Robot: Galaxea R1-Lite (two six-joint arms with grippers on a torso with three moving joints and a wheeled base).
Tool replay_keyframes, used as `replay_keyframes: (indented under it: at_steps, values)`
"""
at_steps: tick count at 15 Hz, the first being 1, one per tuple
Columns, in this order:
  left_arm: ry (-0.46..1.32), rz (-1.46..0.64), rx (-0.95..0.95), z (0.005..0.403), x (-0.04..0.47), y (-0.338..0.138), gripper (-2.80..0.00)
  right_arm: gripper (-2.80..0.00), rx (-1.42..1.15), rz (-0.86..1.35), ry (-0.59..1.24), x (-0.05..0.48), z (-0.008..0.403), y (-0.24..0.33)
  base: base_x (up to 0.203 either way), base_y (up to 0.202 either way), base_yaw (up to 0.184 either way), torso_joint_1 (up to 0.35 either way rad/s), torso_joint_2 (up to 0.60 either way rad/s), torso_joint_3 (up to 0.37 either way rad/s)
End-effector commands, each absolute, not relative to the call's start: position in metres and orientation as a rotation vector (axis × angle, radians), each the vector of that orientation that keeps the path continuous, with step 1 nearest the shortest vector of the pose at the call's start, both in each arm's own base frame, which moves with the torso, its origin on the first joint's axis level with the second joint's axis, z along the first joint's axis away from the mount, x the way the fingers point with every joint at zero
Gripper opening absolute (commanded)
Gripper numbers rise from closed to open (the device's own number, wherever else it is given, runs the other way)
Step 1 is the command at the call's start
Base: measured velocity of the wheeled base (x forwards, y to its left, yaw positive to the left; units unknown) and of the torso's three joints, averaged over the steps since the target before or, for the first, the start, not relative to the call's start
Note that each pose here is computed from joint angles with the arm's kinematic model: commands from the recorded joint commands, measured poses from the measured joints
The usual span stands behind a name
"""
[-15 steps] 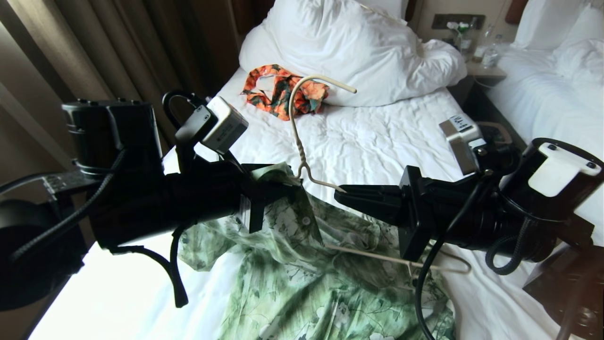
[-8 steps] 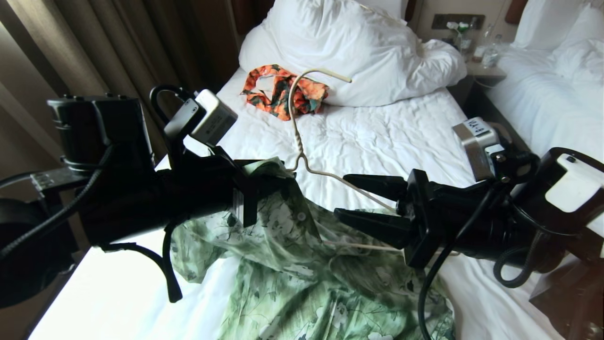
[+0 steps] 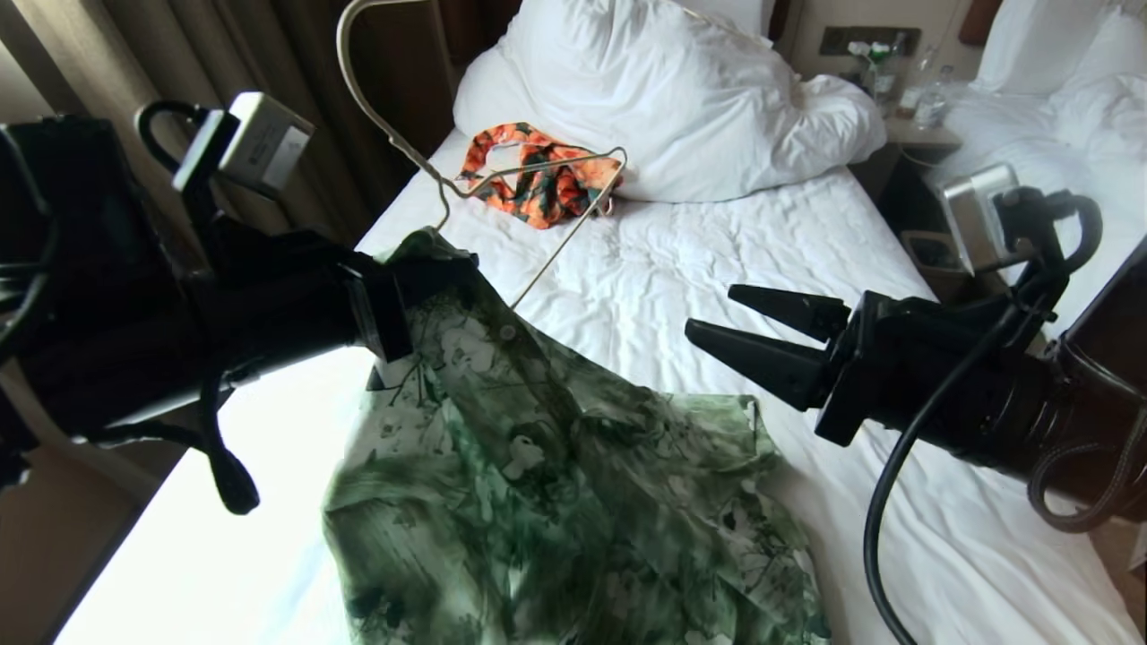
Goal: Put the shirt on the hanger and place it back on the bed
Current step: Hook the other side of the shirt onto the hanger
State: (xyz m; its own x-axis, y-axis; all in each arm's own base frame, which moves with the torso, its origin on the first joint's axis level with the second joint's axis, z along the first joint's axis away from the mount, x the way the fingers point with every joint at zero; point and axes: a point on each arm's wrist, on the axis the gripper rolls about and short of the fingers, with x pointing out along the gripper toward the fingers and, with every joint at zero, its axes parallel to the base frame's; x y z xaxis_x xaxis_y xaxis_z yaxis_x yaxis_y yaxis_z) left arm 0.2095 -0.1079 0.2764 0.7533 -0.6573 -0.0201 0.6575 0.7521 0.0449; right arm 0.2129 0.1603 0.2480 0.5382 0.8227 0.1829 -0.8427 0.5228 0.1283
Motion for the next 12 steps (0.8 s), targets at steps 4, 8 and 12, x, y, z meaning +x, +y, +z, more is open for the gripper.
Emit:
replay_keyframes:
  at_steps: [4, 8, 12]
  values:
    - [-0.01, -0.64, 0.048, 0.279, 0.203, -0.1, -2.8, 0.0, 0.22, 0.714, 0.299, 0.198, 0.281, 0.132, 0.0, 0.0, 0.0, 0.0, 0.0, 0.0]
    - [0.009, -0.616, 0.051, 0.277, 0.199, -0.098, -2.8, 0.0, 0.184, 0.566, 0.356, 0.181, 0.29, 0.125, 0.0, 0.0, 0.0, 0.0, 0.0, 0.0]
    - [0.046, -0.617, 0.057, 0.276, 0.194, -0.096, -2.8, -2.8, 0.157, 0.4, 0.433, 0.206, 0.271, 0.112, 0.0, 0.0, 0.0, 0.0, 0.0, 0.0]
